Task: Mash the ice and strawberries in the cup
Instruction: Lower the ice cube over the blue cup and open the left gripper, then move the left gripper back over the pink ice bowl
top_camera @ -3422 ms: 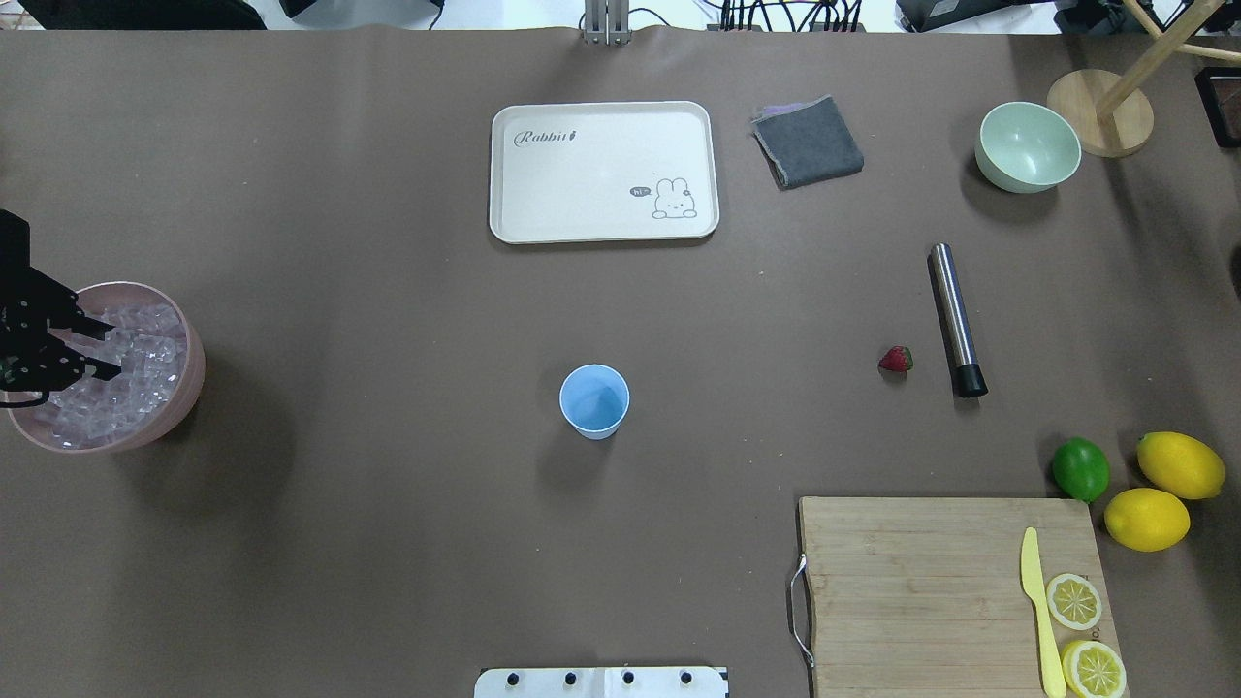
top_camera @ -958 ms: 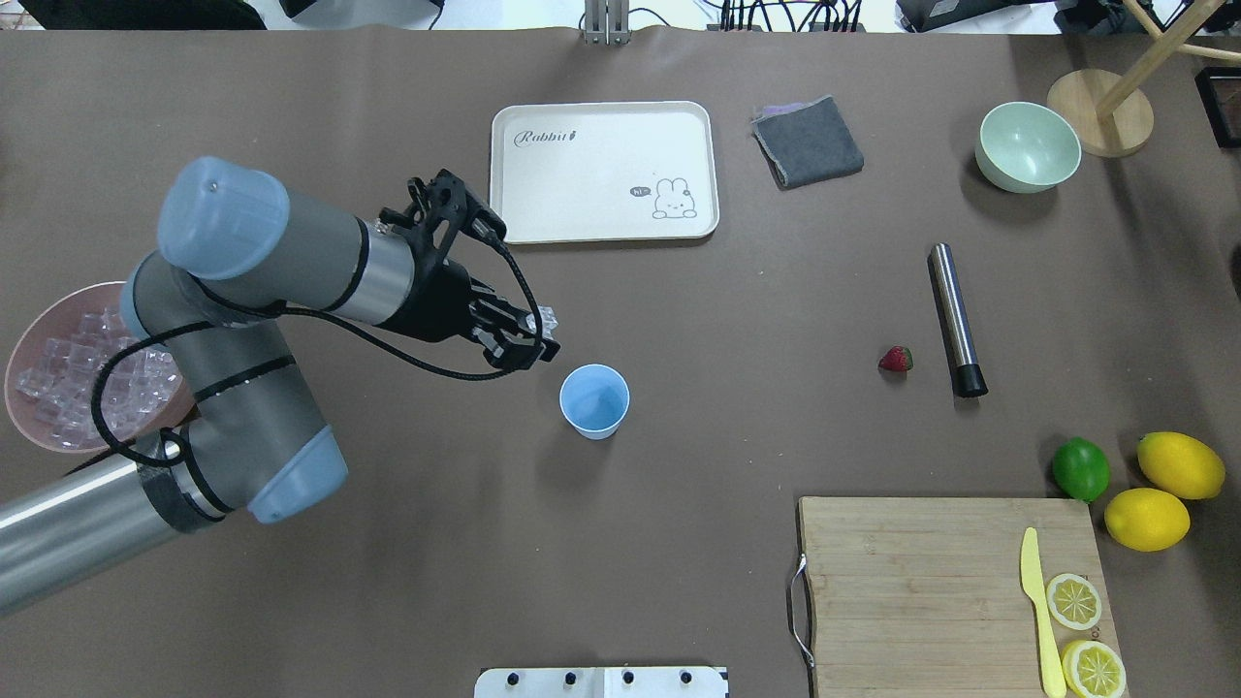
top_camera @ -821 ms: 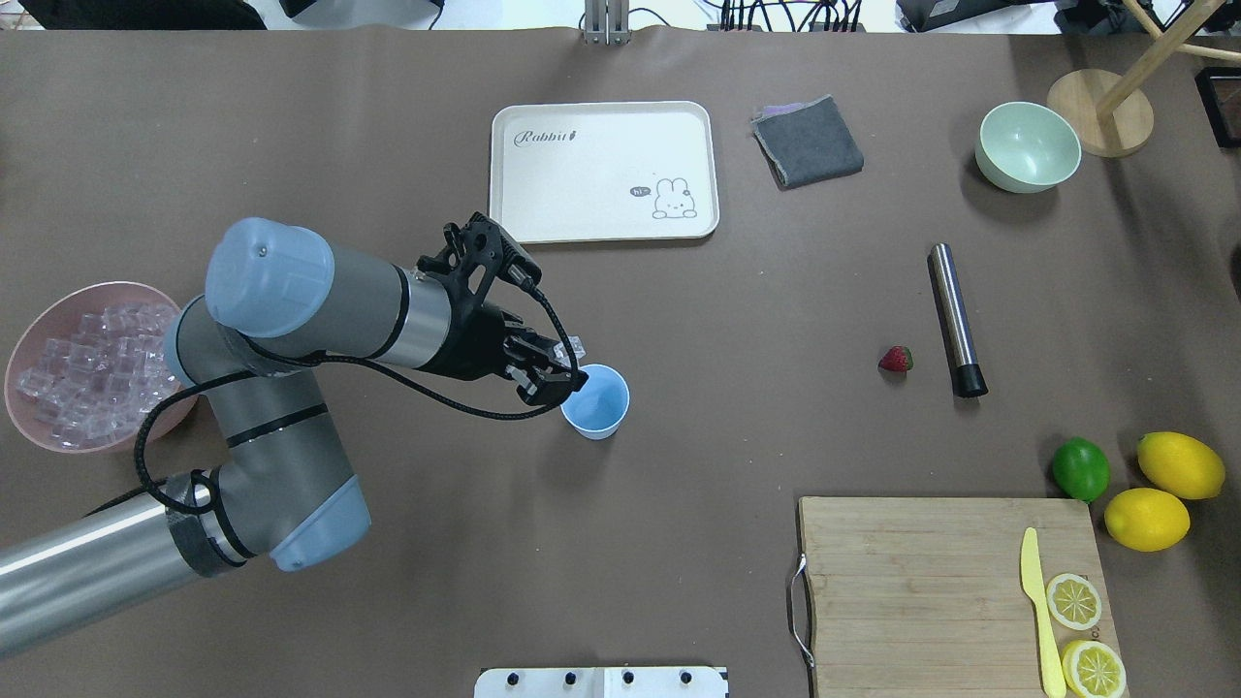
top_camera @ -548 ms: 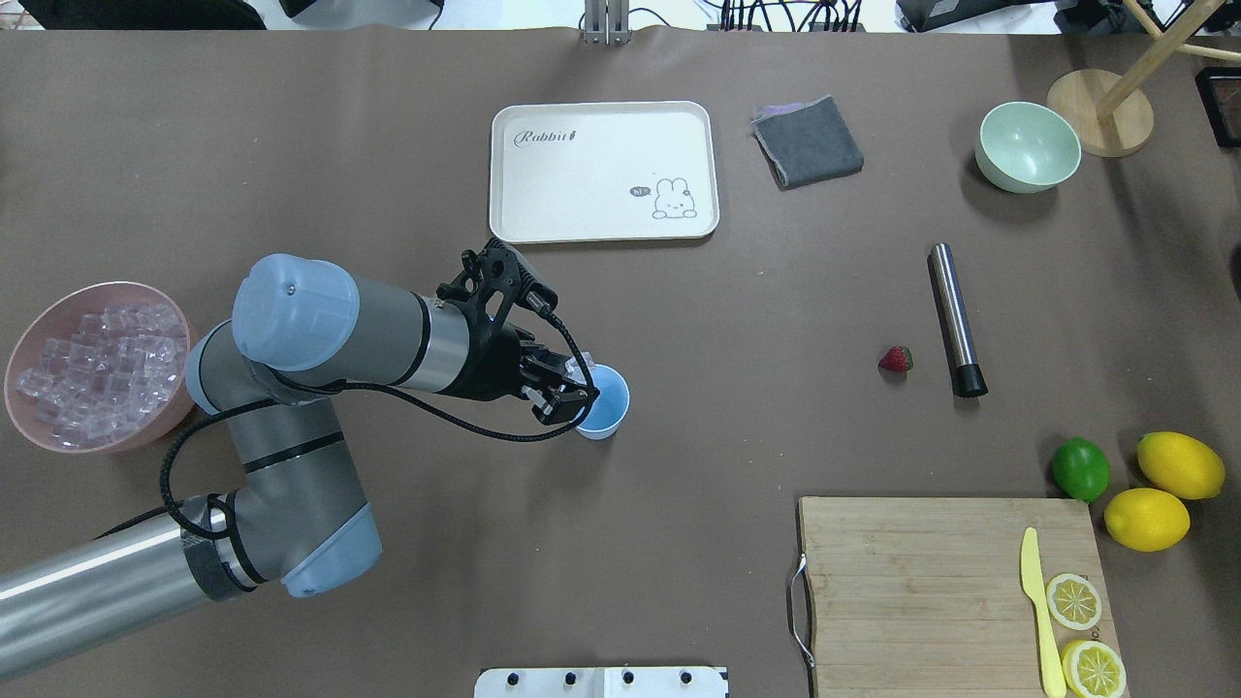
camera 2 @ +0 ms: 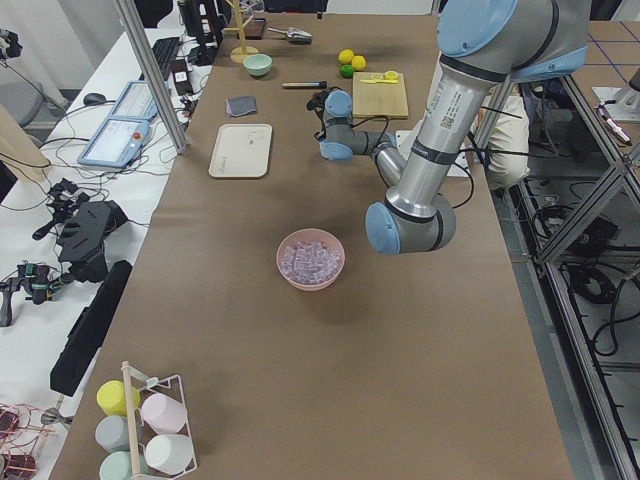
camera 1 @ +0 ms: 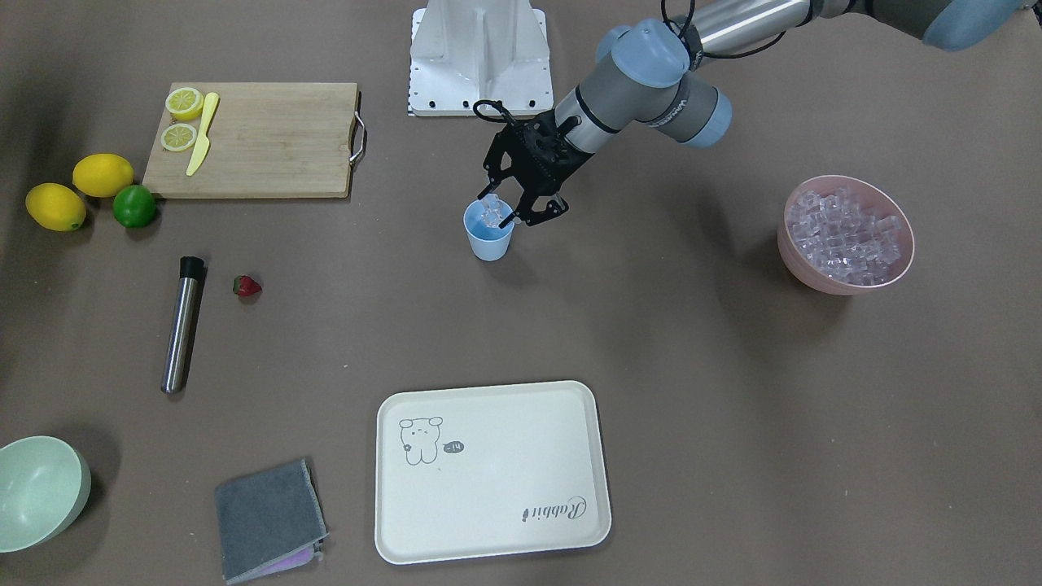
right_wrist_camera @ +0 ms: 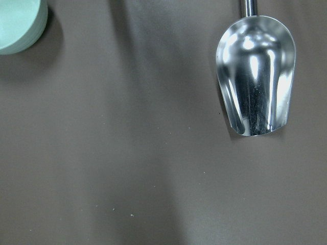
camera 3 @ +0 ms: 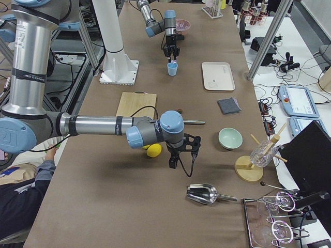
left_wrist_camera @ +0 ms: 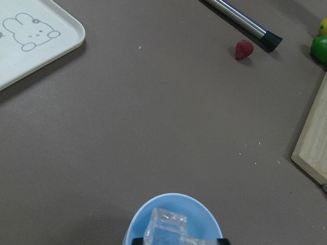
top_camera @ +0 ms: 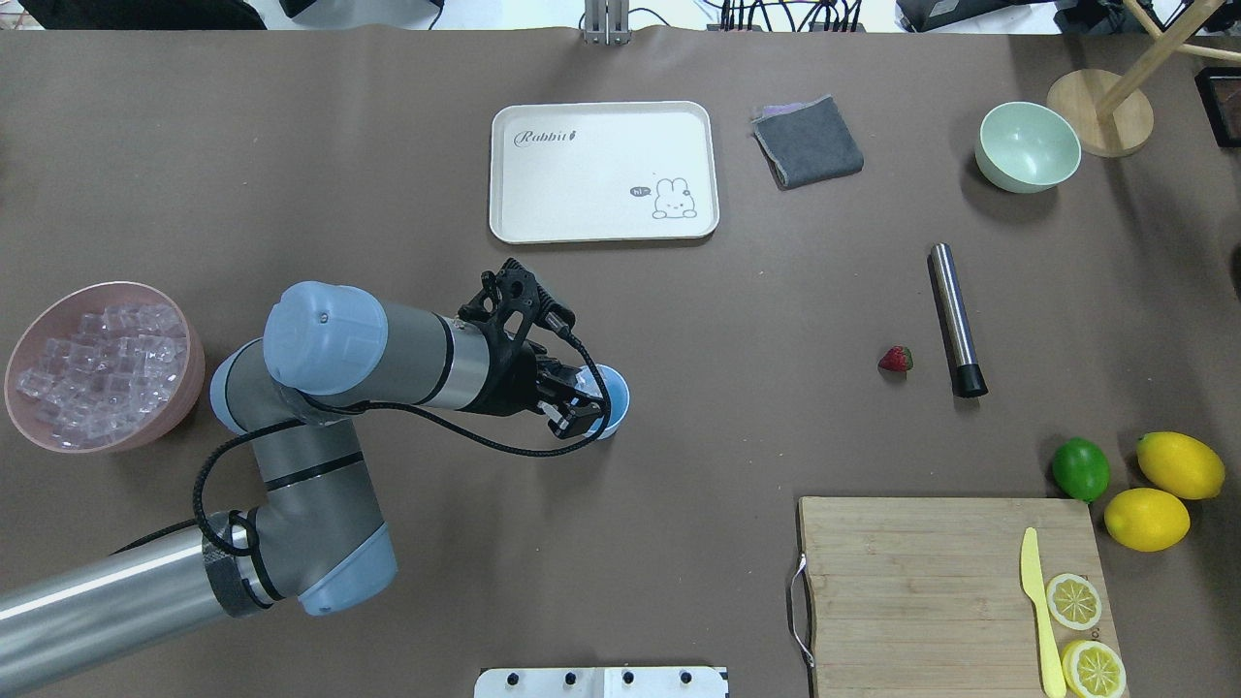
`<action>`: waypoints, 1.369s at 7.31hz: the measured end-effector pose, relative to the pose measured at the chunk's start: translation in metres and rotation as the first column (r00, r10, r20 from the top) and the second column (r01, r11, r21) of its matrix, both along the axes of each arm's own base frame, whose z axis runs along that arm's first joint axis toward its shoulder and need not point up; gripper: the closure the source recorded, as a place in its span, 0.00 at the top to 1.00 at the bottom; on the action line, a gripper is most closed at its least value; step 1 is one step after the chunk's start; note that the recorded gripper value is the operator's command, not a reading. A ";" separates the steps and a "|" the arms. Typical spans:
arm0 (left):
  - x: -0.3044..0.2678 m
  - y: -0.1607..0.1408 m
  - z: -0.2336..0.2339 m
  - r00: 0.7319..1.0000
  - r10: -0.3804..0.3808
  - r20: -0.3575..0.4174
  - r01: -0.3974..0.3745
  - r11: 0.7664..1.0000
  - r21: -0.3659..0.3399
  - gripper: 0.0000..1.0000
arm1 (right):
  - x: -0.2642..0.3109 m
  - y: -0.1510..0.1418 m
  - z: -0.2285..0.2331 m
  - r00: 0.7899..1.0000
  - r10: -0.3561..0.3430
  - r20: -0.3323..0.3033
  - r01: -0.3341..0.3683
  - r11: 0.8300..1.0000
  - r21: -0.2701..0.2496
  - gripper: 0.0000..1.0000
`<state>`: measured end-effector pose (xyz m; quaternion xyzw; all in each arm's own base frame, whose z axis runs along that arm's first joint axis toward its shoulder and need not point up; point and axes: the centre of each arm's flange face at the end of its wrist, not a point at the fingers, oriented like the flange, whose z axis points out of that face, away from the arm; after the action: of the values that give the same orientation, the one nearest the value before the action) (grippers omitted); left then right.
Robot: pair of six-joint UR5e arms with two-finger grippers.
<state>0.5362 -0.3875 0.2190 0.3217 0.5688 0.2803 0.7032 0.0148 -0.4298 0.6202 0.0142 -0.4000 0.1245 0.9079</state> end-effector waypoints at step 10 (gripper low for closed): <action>-0.124 -0.099 0.053 0.999 0.035 0.022 -0.038 0.990 0.134 0.97 | -0.001 0.001 0.003 1.000 -0.002 0.008 0.002 1.000 -0.009 1.00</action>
<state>0.4123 -0.4869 0.2724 0.3553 0.5473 0.3341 0.6802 0.0143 -0.4289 0.6230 0.0092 -0.4029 0.1255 0.9066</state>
